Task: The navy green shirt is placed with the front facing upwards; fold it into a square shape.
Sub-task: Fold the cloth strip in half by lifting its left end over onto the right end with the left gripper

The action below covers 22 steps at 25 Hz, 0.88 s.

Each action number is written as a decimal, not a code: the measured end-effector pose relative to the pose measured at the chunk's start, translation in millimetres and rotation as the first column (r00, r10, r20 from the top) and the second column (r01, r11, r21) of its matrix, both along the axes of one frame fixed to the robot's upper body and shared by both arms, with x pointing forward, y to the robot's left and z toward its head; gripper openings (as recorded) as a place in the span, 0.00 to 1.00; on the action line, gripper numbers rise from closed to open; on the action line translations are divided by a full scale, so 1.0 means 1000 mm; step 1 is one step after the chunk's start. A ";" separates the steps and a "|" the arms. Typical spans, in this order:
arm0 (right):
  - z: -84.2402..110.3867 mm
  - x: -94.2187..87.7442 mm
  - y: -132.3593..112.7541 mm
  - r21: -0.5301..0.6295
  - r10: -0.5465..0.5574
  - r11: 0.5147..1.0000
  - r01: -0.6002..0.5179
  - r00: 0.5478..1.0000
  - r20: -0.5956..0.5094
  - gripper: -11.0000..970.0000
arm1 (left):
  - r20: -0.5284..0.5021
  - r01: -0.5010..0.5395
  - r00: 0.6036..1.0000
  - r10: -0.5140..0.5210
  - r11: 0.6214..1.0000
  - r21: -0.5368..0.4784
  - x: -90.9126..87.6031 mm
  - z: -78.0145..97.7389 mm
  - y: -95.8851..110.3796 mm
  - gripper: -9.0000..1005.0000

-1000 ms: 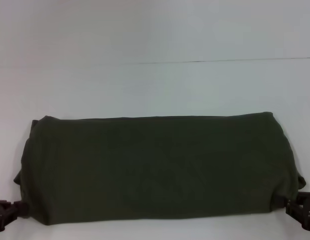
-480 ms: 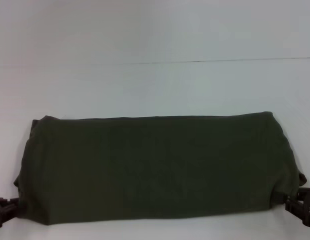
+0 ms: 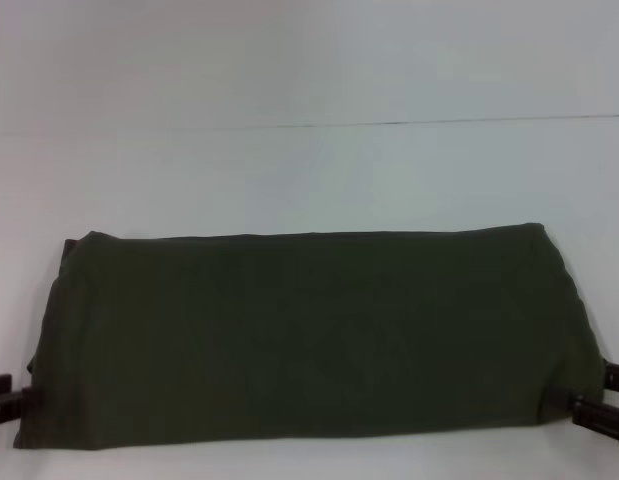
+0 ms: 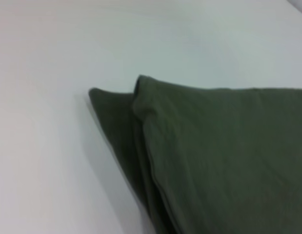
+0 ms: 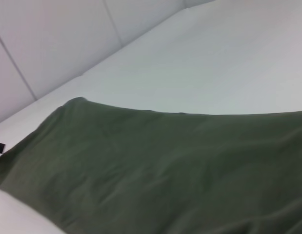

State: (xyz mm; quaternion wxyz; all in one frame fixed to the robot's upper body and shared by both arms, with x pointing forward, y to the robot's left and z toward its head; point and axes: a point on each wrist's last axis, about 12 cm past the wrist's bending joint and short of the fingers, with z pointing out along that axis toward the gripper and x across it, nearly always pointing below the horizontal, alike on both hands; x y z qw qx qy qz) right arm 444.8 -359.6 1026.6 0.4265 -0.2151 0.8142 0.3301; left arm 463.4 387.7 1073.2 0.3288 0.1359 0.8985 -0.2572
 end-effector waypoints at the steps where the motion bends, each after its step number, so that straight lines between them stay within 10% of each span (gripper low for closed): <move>1: 0.000 0.000 -0.002 -0.003 -0.011 1.000 0.011 1.000 0.001 0.42 | 0.004 -0.005 1.000 0.005 1.000 -0.002 0.000 0.001 0.001 0.40; 10: -0.004 -0.004 -0.022 -0.048 -0.133 0.990 0.132 0.991 -0.009 0.78 | 0.124 -0.101 0.986 0.109 0.993 -0.066 0.010 0.013 0.008 0.75; 22: 0.015 0.004 -0.027 0.050 -0.199 0.980 0.194 0.970 0.137 0.79 | 0.118 -0.279 0.944 0.308 0.937 -0.212 0.036 0.015 0.012 0.87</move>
